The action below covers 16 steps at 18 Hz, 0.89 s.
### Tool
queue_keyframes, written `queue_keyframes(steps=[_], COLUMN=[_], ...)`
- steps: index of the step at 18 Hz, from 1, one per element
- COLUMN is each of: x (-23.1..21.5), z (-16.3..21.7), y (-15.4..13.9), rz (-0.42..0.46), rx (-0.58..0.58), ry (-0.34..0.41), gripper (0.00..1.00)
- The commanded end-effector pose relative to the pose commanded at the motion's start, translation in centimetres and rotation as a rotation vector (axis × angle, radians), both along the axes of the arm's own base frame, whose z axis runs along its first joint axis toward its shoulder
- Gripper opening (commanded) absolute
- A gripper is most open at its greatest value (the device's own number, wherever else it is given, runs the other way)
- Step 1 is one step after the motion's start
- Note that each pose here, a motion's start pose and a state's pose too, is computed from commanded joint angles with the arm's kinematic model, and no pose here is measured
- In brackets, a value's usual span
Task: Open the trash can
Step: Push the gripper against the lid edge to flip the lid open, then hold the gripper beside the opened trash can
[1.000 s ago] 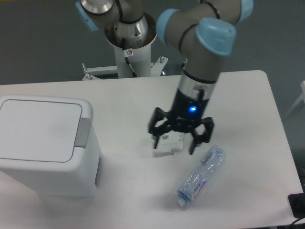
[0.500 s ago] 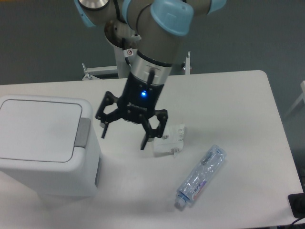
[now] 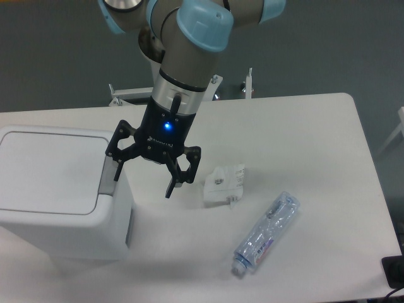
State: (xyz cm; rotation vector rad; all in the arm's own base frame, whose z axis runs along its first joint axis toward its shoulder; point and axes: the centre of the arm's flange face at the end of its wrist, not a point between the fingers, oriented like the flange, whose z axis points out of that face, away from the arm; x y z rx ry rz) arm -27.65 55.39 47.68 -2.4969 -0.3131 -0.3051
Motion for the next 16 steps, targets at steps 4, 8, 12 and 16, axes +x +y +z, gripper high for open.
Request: queue_keyframes(steps=[4, 8, 12, 16], x=[0.2, 0.5, 1.0, 0.9], z=[-0.7, -1.1, -1.2, -1.3], y=[0.2, 0.2, 0.3, 0.4], rz=[-0.001, -0.004, -0.01, -0.01], rx=[-0.018, -0.025, -0.032, -0.033], ry=[0.005, 0.0, 0.005, 0.004], gripper=[1.0, 1.0, 1.0, 1.0])
